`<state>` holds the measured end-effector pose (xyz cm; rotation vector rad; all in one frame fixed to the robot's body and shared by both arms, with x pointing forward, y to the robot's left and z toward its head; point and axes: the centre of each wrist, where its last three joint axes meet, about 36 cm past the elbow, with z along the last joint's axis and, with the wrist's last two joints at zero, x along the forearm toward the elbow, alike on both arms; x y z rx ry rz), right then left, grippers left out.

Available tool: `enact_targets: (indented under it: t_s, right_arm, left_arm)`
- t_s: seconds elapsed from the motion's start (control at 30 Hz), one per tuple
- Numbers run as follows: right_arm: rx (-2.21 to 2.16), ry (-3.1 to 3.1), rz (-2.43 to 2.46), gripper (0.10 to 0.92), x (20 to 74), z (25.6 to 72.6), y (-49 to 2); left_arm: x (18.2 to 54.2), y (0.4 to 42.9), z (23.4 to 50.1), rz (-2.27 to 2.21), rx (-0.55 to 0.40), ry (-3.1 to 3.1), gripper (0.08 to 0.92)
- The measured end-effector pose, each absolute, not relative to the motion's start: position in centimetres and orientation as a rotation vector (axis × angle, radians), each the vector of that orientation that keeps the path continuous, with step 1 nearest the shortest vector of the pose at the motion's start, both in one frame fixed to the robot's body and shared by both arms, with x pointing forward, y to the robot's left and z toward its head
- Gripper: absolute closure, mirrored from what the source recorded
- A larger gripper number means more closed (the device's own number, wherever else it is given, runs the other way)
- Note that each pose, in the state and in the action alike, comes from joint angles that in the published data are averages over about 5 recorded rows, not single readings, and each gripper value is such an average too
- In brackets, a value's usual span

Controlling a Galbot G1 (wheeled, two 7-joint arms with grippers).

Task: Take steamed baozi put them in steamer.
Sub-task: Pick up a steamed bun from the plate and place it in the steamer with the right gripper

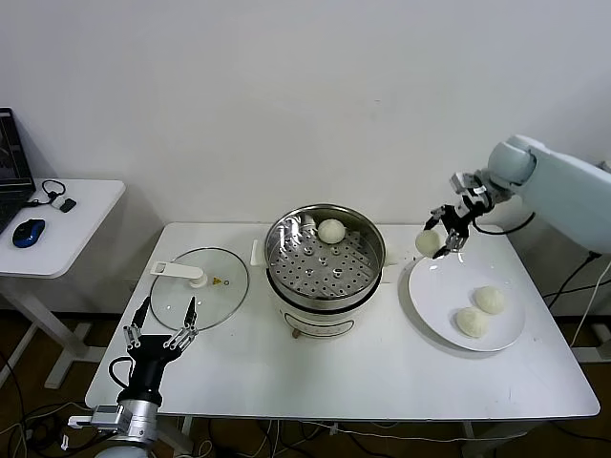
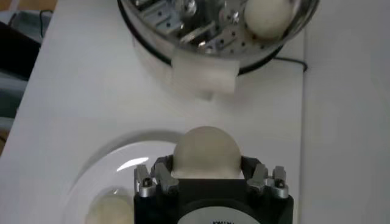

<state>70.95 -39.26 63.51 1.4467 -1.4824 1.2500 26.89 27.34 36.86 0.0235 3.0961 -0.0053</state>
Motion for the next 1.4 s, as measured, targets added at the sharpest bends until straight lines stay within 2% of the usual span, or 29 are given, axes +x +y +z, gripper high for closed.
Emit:
enact_targets:
  t_s: [0.27,0.6,1.03,1.4]
  right_arm:
    - [1.497,-1.529,1.257,0.301,71.7,68.4,-34.8]
    - [1.583,-1.518,1.264,0.286,73.2,70.0,-26.2]
    - [1.686,-1.399,1.273,0.284,74.8,65.4,-14.8]
    - [1.72,-1.338,1.267,0.284,75.3,61.4,-10.0]
  left_arm:
    - [26.5,27.4,37.2,0.009,0.032,3.093,0.177]
    - [26.4,27.5,37.6,0.029,0.043,3.084,0.177]
    - [26.3,27.6,37.6,0.028,0.032,3.081,0.177]
    - [26.4,27.7,37.4,0.018,0.028,3.083,0.177]
